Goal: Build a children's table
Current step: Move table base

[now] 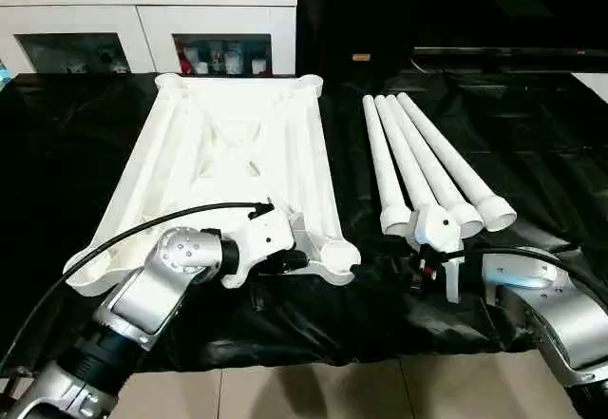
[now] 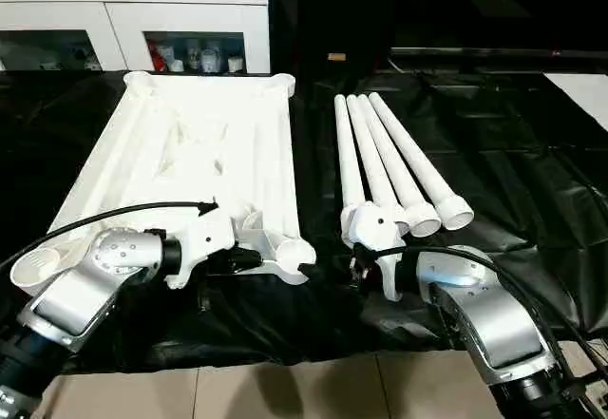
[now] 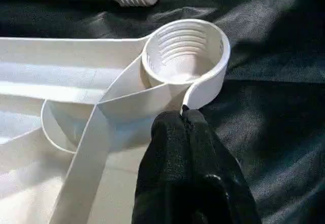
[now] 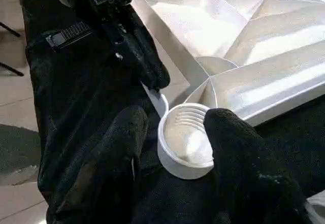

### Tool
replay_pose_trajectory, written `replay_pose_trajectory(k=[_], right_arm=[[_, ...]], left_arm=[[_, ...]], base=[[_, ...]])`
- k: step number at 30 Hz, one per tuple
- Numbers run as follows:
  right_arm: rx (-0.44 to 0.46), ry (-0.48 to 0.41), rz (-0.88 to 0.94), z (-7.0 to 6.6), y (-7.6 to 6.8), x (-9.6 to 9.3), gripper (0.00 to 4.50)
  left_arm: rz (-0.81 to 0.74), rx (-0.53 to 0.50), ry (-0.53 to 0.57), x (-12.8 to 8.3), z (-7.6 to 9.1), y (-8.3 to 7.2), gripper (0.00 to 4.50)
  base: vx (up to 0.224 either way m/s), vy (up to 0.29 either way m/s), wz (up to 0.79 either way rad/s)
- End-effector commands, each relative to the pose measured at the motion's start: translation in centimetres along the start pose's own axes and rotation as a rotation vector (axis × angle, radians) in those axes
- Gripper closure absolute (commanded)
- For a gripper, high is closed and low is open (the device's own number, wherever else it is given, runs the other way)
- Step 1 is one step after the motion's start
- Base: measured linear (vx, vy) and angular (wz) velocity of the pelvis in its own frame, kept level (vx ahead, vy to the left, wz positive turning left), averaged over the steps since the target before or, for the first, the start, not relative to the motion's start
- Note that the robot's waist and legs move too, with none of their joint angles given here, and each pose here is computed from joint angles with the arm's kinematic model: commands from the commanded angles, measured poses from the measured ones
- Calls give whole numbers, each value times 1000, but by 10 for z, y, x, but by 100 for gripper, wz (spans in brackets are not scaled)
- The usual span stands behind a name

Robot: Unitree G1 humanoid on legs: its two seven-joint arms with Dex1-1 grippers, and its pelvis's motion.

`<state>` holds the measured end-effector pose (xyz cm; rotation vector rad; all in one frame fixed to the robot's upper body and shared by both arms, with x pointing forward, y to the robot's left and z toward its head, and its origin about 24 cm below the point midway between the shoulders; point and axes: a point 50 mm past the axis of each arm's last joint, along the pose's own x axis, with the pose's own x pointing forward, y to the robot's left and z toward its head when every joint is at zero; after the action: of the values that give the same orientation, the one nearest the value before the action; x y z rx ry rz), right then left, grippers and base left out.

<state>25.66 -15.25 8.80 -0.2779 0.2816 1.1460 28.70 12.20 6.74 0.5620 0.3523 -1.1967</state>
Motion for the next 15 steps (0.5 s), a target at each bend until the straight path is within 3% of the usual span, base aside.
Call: replay_pose_trajectory(k=[1, 6, 9, 15], right_arm=[[-15, -7, 7, 2, 0, -2, 237], [87, -45, 49, 1, -4, -18, 237], [84, 3, 84, -7, -4, -25, 237], [109, 16, 69, -13, -9, -30, 237]], left_arm=[[-9, -9, 21, 0, -3, 2, 428], [-65, -16, 6, -3, 2, 3, 383], [-87, -20, 18, -3, 1, 3, 353], [-94, 0, 41, -2, 0, 5, 304]], base=[[0, 0, 0], [0, 0, 0], [0, 0, 0], [0, 0, 0]])
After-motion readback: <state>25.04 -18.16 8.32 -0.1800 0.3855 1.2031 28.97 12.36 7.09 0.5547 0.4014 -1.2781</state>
